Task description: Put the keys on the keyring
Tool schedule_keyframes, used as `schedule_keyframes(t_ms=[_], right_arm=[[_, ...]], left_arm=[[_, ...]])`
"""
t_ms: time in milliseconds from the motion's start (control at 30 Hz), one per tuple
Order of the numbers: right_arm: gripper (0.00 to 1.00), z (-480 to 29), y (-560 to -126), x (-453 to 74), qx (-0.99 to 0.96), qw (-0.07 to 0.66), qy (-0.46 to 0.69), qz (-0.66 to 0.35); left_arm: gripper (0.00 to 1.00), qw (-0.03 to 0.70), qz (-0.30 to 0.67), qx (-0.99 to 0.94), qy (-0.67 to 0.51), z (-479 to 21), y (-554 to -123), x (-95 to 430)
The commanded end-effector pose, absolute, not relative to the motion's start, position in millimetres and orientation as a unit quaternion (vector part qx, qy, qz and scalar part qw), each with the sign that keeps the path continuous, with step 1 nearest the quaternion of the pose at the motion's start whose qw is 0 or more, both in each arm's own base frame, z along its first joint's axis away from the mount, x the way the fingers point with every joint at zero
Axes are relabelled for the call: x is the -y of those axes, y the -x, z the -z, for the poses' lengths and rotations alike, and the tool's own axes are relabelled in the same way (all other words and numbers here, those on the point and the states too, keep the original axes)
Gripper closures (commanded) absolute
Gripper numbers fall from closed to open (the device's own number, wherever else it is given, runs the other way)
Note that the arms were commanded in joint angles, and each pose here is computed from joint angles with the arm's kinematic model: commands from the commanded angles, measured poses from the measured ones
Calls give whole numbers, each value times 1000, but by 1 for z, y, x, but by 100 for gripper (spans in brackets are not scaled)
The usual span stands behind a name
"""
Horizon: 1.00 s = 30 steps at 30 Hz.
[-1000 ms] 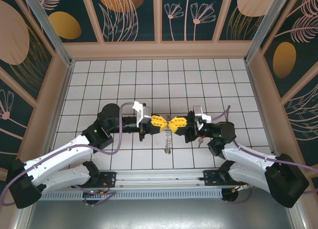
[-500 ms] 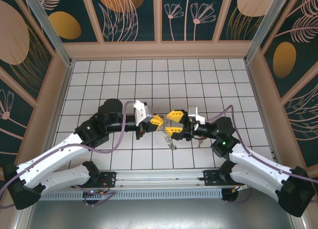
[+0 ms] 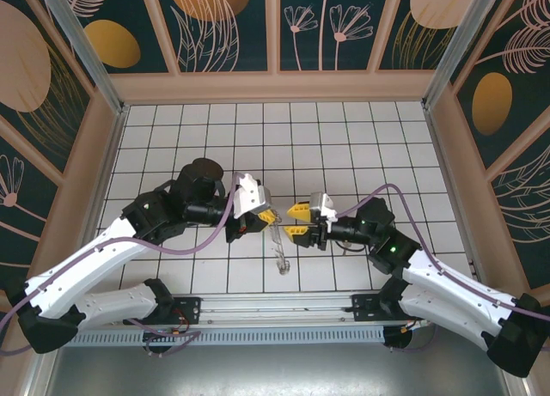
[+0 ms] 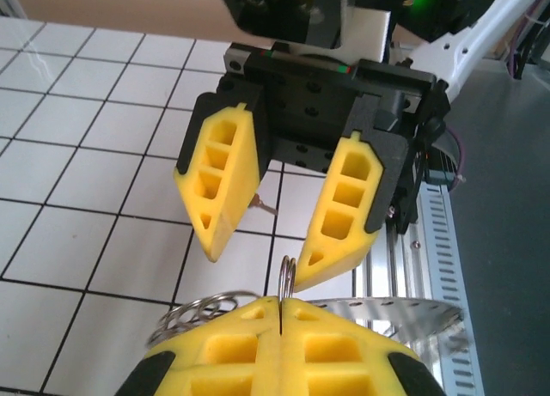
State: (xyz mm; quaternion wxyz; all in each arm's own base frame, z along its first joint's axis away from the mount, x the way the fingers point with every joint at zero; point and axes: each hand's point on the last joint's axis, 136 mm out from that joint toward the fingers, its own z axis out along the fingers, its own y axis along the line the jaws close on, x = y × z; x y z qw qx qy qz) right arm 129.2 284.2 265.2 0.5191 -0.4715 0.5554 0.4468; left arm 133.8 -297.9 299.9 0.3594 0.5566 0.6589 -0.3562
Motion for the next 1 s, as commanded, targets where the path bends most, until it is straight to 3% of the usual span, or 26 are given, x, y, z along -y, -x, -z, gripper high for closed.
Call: schedule_keyframes(t_ms=[0,267,833,900,967], right_arm=[[61,-282,-122,-289,-531,532,488,-444],[71,-289,-119,-293,-518,540,493,-443],[80,-298,-125,-305,-510,540,493,-453],[83,-298,-126,-305,-511,538,493,-454],[93,-297,-126,-306,-513,537,494,-453]], left_arm=[[100,362,343,-655,-568,-308,-134,295],[100,337,328,-668,-577,-297,-138,296],[100,325,323,-671,-582,-291,-140,299],[100,323,323,-673,-583,-290,-140,299],[100,322,322,-673,-583,-289,-140,299]])
